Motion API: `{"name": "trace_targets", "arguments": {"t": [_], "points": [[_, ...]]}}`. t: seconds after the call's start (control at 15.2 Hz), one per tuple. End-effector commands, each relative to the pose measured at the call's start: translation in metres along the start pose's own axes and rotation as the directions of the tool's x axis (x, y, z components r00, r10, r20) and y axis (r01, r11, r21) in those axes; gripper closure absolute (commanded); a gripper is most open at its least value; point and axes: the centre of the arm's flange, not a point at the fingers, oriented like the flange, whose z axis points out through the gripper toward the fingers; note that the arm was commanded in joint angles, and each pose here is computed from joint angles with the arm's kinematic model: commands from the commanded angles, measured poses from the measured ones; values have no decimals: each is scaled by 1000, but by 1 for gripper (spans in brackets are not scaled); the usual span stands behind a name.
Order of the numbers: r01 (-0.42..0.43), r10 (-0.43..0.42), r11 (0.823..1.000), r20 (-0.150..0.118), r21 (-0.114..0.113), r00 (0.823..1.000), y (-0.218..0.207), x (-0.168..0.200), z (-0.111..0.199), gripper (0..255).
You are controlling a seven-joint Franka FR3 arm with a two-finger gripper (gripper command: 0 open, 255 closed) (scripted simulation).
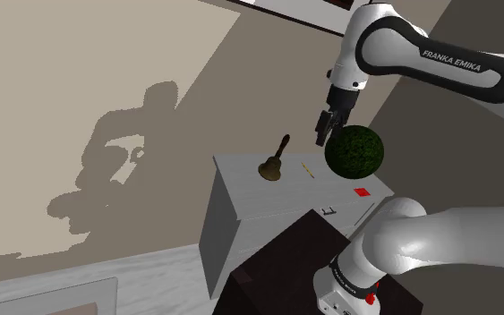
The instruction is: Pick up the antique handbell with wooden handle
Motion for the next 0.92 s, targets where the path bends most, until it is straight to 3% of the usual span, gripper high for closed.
{"name": "trace_targets", "arguments": {"t": [0.0, 0.86], "points": [[0, 0, 1000, 0, 0, 1000, 0, 0, 0, 0], [140, -140, 990, -53, -6, 989, 98, 117, 64, 0]]}}
